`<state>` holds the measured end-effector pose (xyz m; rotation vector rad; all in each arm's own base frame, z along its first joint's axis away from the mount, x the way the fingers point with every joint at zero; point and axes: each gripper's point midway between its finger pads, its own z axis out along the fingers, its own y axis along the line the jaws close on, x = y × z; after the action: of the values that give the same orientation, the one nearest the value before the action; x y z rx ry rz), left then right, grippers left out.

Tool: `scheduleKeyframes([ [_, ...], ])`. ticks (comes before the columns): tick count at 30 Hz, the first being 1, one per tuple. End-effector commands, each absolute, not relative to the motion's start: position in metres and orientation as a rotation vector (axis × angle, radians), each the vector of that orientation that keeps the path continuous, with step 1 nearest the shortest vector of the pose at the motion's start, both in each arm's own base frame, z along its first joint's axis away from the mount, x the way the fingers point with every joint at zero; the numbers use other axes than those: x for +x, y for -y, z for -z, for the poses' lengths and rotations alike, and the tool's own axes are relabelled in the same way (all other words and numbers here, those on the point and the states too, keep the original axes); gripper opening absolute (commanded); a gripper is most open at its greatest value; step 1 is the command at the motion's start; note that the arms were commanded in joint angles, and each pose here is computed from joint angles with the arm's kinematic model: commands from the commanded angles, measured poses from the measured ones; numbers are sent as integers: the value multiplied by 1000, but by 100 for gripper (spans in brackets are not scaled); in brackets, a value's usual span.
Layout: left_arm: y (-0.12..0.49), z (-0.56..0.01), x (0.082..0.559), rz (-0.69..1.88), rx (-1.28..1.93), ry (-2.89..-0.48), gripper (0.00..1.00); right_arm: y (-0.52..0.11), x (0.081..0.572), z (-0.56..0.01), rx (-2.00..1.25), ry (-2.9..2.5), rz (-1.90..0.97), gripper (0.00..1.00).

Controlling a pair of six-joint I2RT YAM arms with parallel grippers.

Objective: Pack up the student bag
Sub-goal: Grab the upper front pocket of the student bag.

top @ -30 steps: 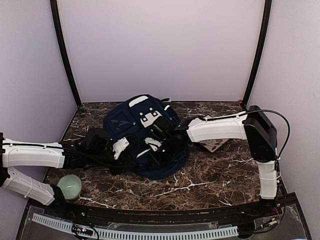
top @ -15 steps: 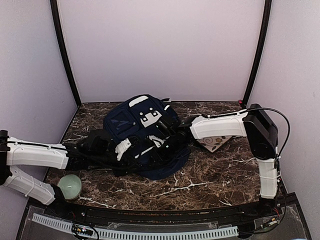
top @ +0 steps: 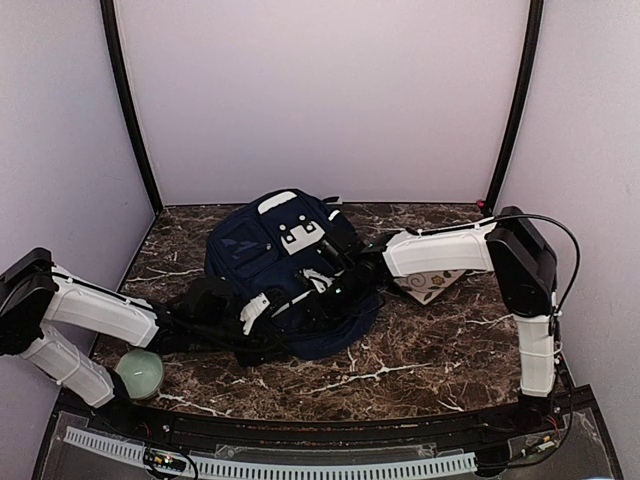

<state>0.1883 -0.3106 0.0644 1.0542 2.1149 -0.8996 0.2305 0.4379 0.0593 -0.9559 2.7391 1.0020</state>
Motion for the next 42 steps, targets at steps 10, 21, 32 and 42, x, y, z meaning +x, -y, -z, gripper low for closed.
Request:
scheduleKeyframes([
  [10,320,-54,177,962,1093,-2103,36,-439,255,-29,-980,-2722,-846,26],
  [21,310,-81,180,896,1101,-2039,36,-422,262,-90,-1003,-2555,-854,0],
  [32,299,-113,209,643,1103,-1891,41,-422,259,-130,-1082,-2405,-883,0],
  [42,317,-146,230,490,1229,-1602,43,-421,250,-135,-1125,-2347,-944,0],
])
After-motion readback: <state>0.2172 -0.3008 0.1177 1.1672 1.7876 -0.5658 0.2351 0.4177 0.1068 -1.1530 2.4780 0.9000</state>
